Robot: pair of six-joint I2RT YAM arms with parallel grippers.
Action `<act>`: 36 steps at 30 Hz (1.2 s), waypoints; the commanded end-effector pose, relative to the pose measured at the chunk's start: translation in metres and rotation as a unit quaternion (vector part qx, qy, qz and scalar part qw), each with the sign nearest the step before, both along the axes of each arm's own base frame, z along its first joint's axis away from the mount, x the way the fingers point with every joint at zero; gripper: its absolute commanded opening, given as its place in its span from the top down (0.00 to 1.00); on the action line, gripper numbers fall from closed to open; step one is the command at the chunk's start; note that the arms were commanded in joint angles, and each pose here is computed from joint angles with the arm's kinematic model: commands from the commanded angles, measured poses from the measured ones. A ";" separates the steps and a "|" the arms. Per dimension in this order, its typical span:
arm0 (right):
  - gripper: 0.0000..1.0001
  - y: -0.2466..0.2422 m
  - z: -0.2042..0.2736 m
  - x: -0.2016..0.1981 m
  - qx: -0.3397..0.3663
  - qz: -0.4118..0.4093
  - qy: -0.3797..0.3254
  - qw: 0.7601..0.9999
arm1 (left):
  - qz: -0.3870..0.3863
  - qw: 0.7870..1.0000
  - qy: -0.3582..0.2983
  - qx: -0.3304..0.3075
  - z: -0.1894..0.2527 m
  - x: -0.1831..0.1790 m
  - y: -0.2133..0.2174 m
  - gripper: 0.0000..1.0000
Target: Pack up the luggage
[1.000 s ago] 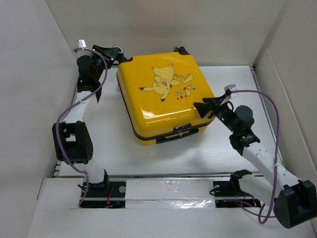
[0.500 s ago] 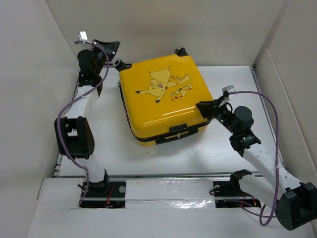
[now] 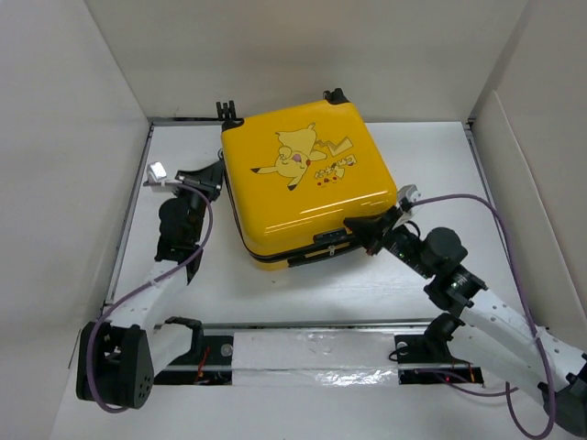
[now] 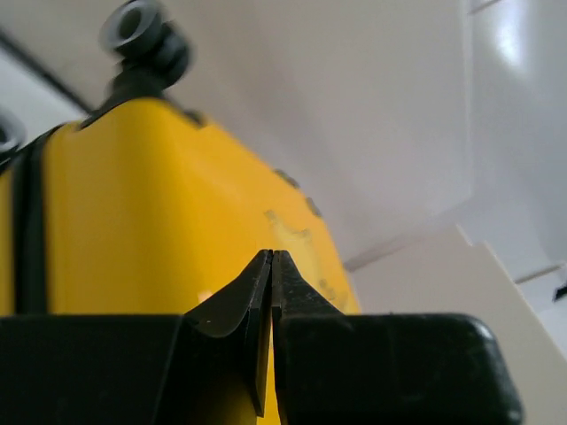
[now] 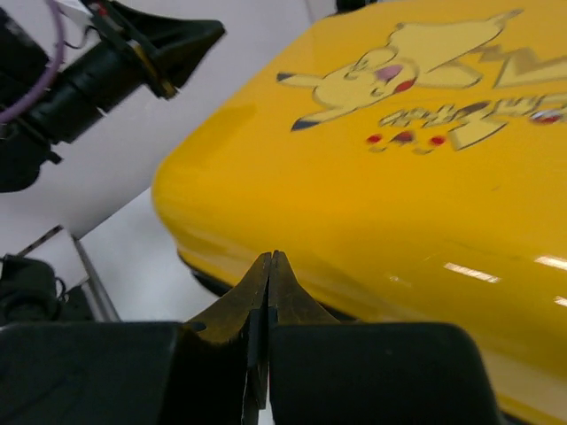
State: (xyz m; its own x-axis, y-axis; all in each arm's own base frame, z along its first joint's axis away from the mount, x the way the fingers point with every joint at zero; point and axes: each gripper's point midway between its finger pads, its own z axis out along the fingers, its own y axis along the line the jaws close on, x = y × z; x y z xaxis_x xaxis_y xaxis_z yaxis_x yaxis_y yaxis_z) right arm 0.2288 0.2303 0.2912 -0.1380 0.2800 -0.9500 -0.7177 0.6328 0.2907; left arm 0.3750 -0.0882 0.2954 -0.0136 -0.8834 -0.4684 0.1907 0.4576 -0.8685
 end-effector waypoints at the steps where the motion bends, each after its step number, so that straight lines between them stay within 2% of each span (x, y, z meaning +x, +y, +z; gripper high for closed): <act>1: 1.00 0.011 -0.037 -0.006 -0.003 -0.008 0.047 0.999 | 0.046 0.998 0.035 -0.015 -0.043 -0.011 0.019 1.00; 5: 1.00 0.032 -0.096 -0.029 -0.030 0.014 0.108 0.994 | 0.049 0.996 0.069 0.027 -0.087 -0.048 0.026 1.00; 6: 0.96 0.032 -0.097 -0.028 -0.018 0.007 0.106 0.994 | 0.045 0.995 0.078 0.038 -0.095 -0.053 0.026 1.00; 7: 0.84 0.031 -0.101 -0.028 -0.011 0.004 0.109 0.994 | 0.038 0.994 0.094 0.051 -0.107 -0.059 0.024 1.00; 9: 0.69 0.027 -0.108 -0.028 0.015 -0.004 0.109 0.994 | 0.005 0.992 0.105 0.068 -0.124 -0.071 0.014 1.00; 10: 0.55 0.026 -0.110 -0.027 0.018 -0.007 0.106 0.994 | -0.008 0.991 0.108 0.077 -0.130 -0.075 0.010 1.00; 13: 0.41 0.030 -0.115 -0.025 0.002 -0.002 0.100 0.995 | -0.075 0.983 0.130 0.101 -0.157 -0.086 -0.011 1.00; 14: 0.40 0.033 -0.117 -0.024 -0.010 0.001 0.099 0.995 | -0.085 0.979 0.149 0.107 -0.173 -0.089 -0.013 1.00; 18: 0.39 0.040 -0.118 -0.014 -0.019 -0.009 0.094 0.995 | -0.124 0.974 0.148 0.122 -0.185 -0.093 -0.026 1.00; 20: 0.40 0.038 -0.118 -0.008 -0.015 -0.020 0.096 0.995 | -0.140 0.967 0.143 0.156 -0.184 -0.091 -0.037 1.00; 21: 0.41 0.039 -0.116 -0.007 -0.011 -0.020 0.093 0.995 | -0.119 0.966 0.151 0.174 -0.185 -0.085 -0.035 1.00; 23: 0.41 0.040 -0.118 -0.002 -0.010 -0.032 0.096 0.995 | -0.145 0.952 0.163 0.214 -0.192 -0.091 -0.061 1.00; 24: 0.41 0.038 -0.118 0.003 -0.009 -0.041 0.096 0.994 | -0.128 0.952 0.165 0.222 -0.192 -0.089 -0.062 1.00; 25: 0.41 0.040 -0.121 0.004 -0.014 -0.039 0.099 0.994 | -0.143 0.951 0.160 0.221 -0.190 -0.094 -0.075 1.00; 30: 0.43 0.046 -0.109 0.012 -0.001 -0.039 0.088 0.995 | -0.150 0.953 0.160 0.210 -0.191 -0.092 -0.085 1.00; 36: 0.63 0.042 -0.108 0.021 -0.005 -0.065 0.085 0.994 | -0.153 0.956 0.148 0.203 -0.182 -0.094 -0.087 1.00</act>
State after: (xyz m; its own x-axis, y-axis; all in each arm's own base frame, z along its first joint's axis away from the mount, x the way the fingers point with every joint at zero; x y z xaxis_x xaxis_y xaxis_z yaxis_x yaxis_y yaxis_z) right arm 0.2316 0.2630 0.1271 -0.3779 0.1670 -0.9107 -0.5563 0.7453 0.3675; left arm 0.2700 -0.1459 0.0587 -0.4832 -0.5169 -0.7066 -0.0108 0.8106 -0.5855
